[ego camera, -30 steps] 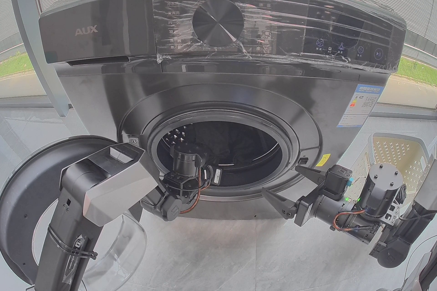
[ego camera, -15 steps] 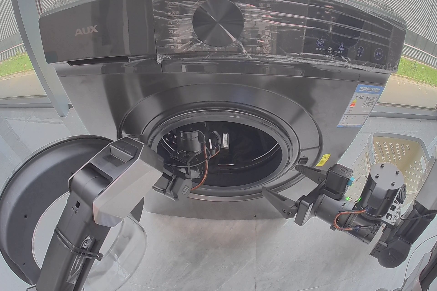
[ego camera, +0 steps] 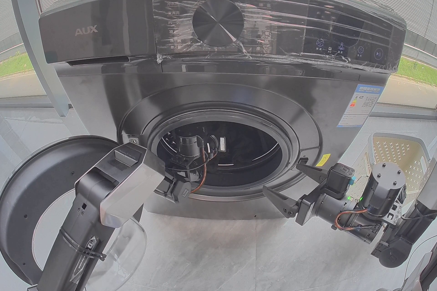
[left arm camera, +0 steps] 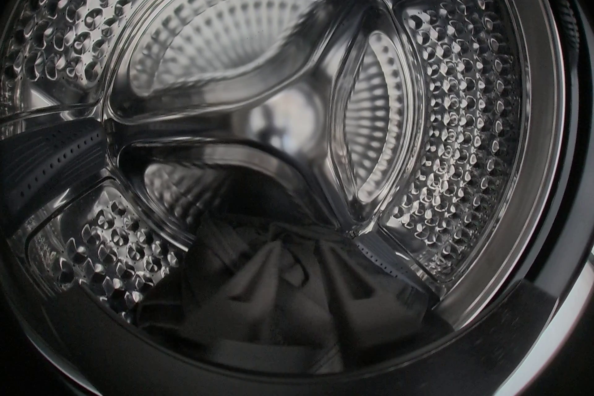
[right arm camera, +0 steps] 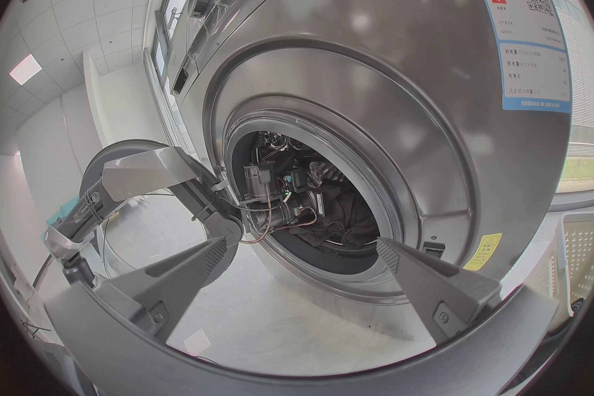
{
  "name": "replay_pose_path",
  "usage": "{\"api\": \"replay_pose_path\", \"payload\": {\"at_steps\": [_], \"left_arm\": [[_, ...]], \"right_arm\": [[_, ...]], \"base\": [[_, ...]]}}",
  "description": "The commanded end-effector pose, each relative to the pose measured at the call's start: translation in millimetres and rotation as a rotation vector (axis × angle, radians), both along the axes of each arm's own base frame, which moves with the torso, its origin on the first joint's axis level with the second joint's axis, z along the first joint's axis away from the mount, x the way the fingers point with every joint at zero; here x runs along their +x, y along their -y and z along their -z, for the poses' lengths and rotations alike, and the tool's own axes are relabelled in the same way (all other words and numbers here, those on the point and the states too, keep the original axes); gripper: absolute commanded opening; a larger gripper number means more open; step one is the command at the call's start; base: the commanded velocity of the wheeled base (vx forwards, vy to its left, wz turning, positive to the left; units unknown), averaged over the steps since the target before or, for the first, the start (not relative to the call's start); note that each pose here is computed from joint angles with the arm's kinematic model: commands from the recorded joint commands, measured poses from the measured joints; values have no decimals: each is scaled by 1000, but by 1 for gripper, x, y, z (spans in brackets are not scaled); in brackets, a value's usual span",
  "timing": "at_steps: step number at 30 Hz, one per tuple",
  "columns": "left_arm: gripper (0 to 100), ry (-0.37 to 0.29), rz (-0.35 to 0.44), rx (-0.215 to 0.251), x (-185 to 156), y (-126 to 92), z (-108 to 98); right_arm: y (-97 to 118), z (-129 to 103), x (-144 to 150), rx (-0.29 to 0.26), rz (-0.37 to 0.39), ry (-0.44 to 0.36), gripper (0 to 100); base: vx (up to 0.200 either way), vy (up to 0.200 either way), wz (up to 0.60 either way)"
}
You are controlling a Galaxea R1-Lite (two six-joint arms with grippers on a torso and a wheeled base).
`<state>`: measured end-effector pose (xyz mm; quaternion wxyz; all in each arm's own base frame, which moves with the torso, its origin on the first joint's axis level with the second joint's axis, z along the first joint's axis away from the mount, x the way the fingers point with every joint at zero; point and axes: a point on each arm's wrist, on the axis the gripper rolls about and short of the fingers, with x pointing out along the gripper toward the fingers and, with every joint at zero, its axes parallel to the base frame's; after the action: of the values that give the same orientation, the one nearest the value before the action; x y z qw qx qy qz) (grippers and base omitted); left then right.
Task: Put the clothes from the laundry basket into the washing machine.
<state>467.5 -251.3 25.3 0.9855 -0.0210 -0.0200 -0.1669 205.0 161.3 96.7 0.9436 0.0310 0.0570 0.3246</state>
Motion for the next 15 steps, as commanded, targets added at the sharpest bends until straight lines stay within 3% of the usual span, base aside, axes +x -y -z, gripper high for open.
{"api": "replay_pose_path", "payload": {"at_steps": [1, 4, 6, 7, 12, 15], "left_arm": [[100, -28, 10, 18, -12, 0, -7], [100, -131, 45, 97, -38, -5, -13], [100, -158, 50, 124, -43, -7, -11], [100, -186, 66, 163, -47, -9, -6], [100, -224, 71, 238, -50, -16, 6], [100, -239, 74, 253, -52, -16, 10]], "right_arm": [[0, 0, 0, 1, 0, 0, 100], [0, 0, 0, 0, -2, -1, 100], [0, 0, 0, -1, -2, -1, 100], [0, 0, 0, 0, -2, -1, 100], [-1, 1, -2, -2, -7, -4, 100], [-1, 1, -1, -2, -7, -4, 100]], "base": [[0, 0, 0], [0, 0, 0], [0, 0, 0], [0, 0, 0], [0, 0, 0], [0, 0, 0]]}}
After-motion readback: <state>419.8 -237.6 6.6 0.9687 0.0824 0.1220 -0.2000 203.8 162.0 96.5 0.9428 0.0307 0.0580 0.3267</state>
